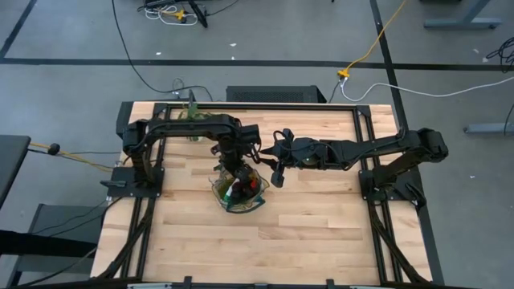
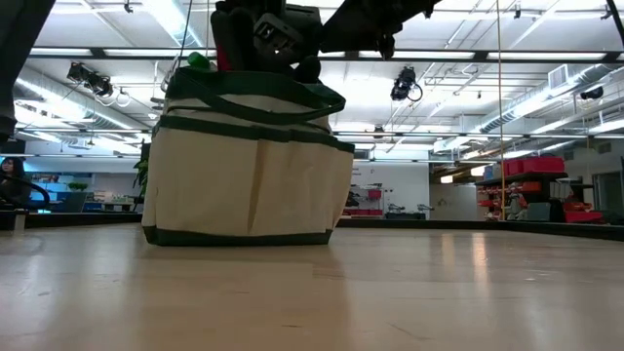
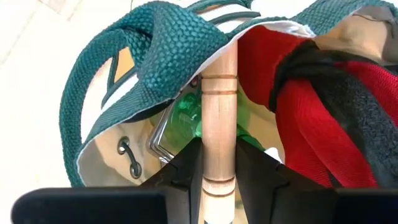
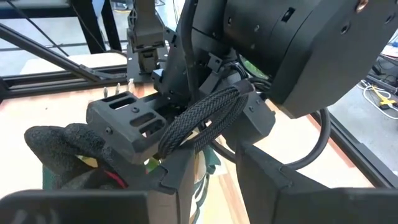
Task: Pick & Place Garden tools in Gardening bag
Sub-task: Put the hand rake into the gardening bag, then return to Home Position
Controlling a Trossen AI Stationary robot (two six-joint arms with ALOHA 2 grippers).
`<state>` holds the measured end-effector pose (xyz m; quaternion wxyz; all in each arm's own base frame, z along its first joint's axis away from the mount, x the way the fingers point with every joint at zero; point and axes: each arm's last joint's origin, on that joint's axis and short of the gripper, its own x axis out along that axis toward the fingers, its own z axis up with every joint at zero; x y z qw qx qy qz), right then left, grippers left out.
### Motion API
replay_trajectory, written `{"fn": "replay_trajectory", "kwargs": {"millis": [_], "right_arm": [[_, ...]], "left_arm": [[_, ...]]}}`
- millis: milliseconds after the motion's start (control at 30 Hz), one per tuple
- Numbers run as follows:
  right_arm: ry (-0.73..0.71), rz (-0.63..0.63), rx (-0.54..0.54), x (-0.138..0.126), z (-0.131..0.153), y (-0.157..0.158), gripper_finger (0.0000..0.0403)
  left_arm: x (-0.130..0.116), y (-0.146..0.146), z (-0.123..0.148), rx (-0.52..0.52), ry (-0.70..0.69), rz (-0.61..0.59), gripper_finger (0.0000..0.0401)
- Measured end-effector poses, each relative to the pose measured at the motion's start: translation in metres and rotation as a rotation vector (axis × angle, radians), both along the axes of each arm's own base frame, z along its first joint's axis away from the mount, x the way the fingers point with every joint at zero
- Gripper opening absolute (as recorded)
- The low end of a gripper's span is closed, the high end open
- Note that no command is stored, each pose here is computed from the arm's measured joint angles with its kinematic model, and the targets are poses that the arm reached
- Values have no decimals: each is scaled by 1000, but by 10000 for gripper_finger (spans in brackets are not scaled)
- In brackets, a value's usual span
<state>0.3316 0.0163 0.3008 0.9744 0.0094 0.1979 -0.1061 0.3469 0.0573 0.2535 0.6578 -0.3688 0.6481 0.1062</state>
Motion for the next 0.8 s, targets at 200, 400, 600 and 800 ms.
{"fn": "replay_trajectory", "kwargs": {"millis": [200,400,600,800], "right_arm": [[0,0,0,0,0,0,119],[0,0,0,0,0,0,119],[0,0,0,0,0,0,119],[1,0,1,0,0,0,119]], "left_arm": [[0,0,0,6,1,-4,87],[0,-1,0,-6,-10,-27,89],[-2,-3,6,-66,-50,-63,123],[-3,-2,7,-61,-57,-78,163]]}}
